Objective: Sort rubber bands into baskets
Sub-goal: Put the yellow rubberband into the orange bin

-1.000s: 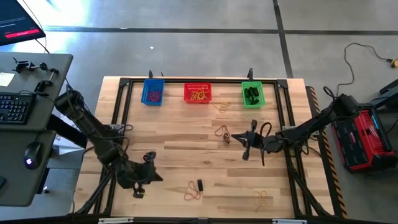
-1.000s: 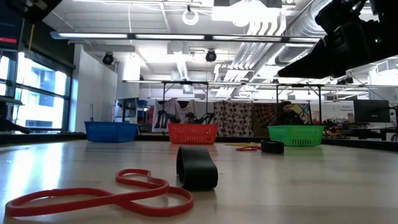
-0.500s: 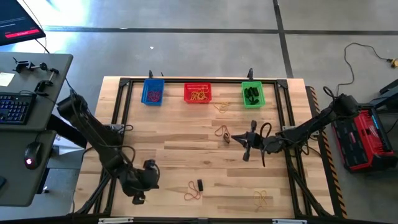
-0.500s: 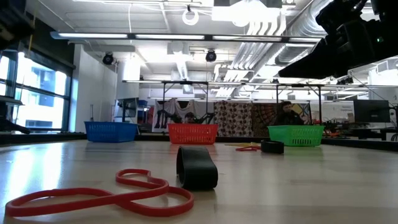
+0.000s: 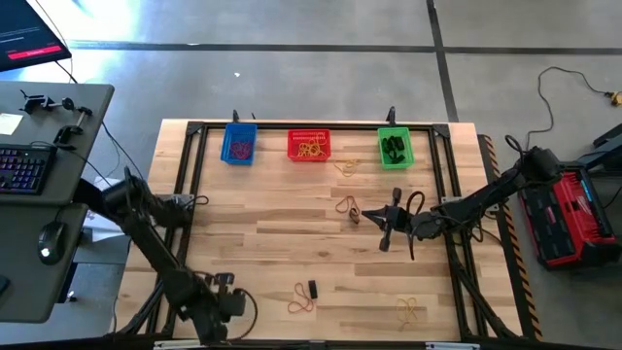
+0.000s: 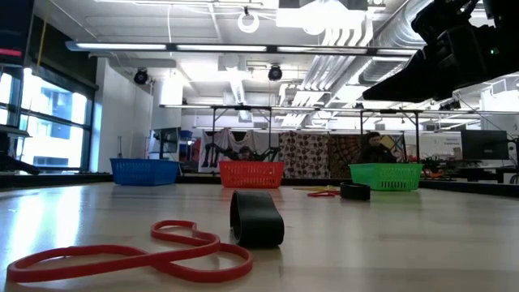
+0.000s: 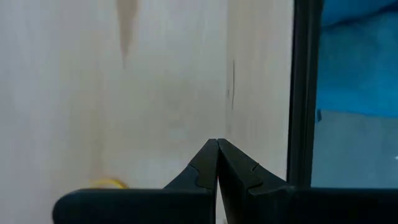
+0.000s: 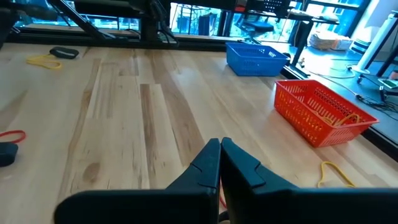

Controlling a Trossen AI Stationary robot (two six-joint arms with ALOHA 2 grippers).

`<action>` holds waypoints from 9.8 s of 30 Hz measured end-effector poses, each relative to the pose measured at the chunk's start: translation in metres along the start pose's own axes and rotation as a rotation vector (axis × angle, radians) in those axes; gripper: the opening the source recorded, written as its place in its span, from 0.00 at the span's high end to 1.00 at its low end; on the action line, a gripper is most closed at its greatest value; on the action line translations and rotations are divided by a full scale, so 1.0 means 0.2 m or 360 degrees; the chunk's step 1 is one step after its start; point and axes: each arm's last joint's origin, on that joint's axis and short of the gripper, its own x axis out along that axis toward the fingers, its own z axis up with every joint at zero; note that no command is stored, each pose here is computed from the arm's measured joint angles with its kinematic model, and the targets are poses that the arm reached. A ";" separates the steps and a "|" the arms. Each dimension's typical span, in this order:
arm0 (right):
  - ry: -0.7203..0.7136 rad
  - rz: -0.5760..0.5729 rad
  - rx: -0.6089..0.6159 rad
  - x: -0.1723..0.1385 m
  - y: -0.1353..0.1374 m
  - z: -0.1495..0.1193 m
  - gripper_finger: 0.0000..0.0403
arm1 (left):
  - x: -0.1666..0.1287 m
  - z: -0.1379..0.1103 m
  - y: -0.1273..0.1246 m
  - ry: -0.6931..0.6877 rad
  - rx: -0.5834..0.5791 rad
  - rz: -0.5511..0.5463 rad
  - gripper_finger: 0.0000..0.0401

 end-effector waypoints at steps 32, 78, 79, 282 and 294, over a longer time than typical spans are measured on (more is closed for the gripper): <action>0.0012 0.0004 0.0003 0.00 0.00 0.00 1.00 | 0.09 -0.07 0.07 0.0303 -0.0707 0.0672 0.82; 0.0208 0.0147 -0.0021 0.07 -0.03 0.04 1.00 | 0.11 0.04 0.22 0.0666 -0.0103 0.0487 1.00; 0.0216 0.0149 -0.0025 0.06 -0.03 0.04 1.00 | 0.09 0.04 0.21 0.0685 -0.0090 0.0491 1.00; 0.0102 0.0242 -0.0302 0.43 0.24 0.39 0.66 | -0.21 0.77 0.81 -0.1318 -0.0186 0.0480 1.00; 0.0148 0.0313 -0.0327 0.48 0.19 0.40 0.73 | -0.23 0.78 0.80 -0.1363 -0.0122 0.0416 1.00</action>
